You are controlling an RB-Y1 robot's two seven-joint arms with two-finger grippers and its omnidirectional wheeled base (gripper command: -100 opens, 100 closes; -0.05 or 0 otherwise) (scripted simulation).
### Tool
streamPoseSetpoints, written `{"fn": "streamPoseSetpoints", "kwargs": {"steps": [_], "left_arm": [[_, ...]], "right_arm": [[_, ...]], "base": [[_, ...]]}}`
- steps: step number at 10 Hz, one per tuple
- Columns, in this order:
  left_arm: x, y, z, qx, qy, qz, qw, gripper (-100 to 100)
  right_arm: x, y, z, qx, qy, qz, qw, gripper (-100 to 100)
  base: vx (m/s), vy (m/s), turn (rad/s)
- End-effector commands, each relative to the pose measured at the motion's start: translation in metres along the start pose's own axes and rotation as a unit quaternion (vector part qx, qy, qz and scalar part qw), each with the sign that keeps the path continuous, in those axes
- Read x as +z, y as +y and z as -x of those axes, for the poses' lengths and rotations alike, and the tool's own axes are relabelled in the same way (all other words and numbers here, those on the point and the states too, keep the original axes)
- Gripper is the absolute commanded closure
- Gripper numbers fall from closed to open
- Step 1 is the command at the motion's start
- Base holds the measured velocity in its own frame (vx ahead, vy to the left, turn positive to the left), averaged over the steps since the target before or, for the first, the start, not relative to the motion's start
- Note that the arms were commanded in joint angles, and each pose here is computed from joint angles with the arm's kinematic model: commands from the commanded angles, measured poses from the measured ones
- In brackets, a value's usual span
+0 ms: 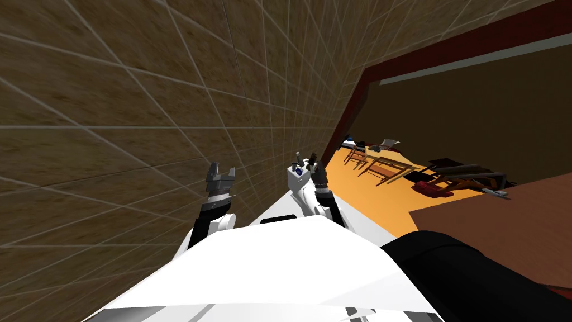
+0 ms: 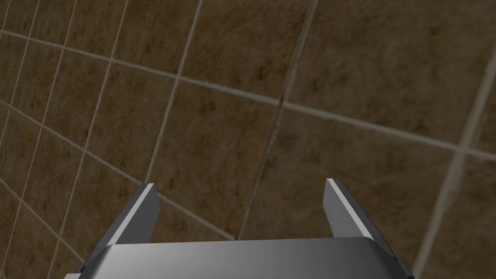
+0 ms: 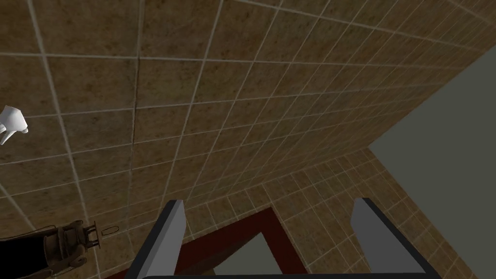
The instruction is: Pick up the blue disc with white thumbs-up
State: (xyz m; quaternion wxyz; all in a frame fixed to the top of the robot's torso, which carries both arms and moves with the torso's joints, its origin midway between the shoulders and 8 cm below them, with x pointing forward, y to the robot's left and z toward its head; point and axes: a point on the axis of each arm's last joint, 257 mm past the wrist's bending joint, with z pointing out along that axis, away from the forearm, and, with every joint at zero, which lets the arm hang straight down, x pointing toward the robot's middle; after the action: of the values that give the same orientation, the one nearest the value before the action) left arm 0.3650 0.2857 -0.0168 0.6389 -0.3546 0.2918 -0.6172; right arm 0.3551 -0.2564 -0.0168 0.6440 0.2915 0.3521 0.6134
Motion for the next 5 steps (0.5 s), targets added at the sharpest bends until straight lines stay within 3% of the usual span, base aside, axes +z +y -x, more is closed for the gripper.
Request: {"fn": "streamPoseSetpoints", "kwargs": {"steps": [1, 3, 5], "left_arm": [[0.000, 0.000, 0.000, 0.000, 0.000, 0.000, 1.0000, 0], [0.000, 0.000, 0.000, 0.000, 0.000, 0.000, 1.0000, 0], [0.000, 0.000, 0.000, 0.000, 0.000, 0.000, 1.0000, 0]], "right_arm": [[-0.003, -0.012, -0.016, -0.038, 0.035, -0.021, 0.9984, -100], [-0.005, -0.020, -0.026, -0.065, 0.060, -0.034, 0.9954, -100], [-0.013, -0.038, -0.045, -0.123, 0.109, -0.059, 0.9846, -100]], "base": [[0.005, 0.001, 0.105], [0.005, 0.001, 0.069], [0.003, 0.004, 0.114]]}}
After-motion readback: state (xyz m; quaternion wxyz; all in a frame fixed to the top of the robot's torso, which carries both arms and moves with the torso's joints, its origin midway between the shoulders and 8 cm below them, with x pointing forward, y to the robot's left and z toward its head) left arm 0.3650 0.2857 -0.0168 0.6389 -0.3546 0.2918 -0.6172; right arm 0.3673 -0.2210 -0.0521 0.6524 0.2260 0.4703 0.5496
